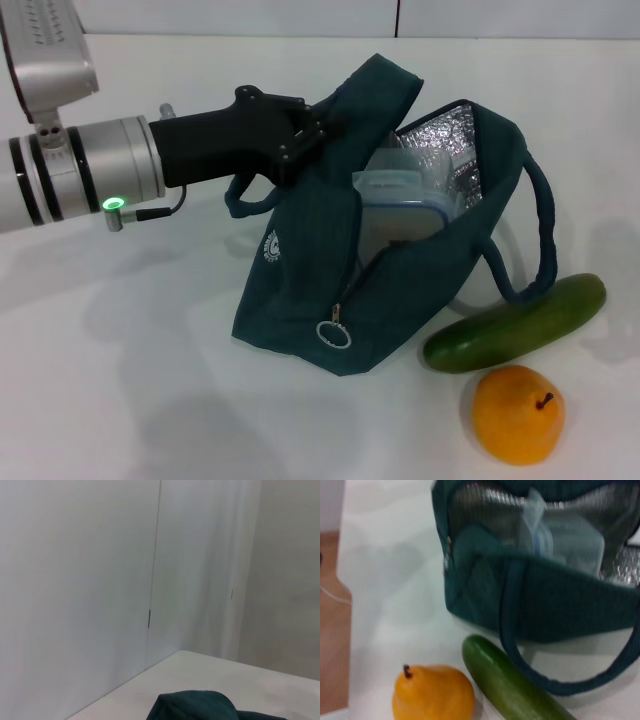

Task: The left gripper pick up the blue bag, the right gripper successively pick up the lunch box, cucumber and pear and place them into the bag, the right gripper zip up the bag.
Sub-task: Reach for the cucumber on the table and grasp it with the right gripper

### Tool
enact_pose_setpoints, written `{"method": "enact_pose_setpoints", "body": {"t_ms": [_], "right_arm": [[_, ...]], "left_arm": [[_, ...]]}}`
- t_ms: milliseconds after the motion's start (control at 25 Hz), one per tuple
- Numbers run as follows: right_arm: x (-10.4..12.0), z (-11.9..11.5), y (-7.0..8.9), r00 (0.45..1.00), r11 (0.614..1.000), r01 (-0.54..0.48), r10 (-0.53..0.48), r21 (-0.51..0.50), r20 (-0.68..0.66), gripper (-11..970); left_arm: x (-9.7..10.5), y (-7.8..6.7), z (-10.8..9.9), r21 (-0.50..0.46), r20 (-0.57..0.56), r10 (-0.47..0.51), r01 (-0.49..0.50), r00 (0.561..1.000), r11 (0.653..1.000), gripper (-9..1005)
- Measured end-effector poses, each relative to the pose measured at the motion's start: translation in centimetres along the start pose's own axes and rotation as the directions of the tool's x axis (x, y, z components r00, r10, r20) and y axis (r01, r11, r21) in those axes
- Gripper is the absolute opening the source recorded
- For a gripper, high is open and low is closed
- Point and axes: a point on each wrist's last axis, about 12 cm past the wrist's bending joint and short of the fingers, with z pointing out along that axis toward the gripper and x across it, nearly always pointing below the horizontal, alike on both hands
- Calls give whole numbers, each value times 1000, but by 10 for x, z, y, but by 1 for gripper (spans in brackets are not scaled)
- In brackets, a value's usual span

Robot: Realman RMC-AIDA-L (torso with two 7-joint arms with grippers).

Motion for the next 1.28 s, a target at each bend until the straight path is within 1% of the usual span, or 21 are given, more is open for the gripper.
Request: {"method": "enact_pose_setpoints", "body": {"t_ms": [200,640,800,1040,1280], "right_arm": [[-11,18,-5,997,999,45,-44,12,-67,794],[-32,39,-17,984,992,128,-124,22,-129,794],[-39,51,-20,977,990,140,-141,-20,-160,794],[-53,69,-19,964,980,168,-186,-105,-189,794],[-57,85,-26,953,978,159,-188,-135,-236,793]], "left_arm": [[0,1,-1,-3,-1,3,-3,1000,1000,58],[-1,2,2,-4,-6,20,-20,1000,1000,59],[-2,3,3,-13,-8,20,-20,1000,1000,60],[-3,4,3,-15,-8,25,-26,1000,1000,61],[-4,4,5,-16,-6,30,-30,1000,999,62]]}}
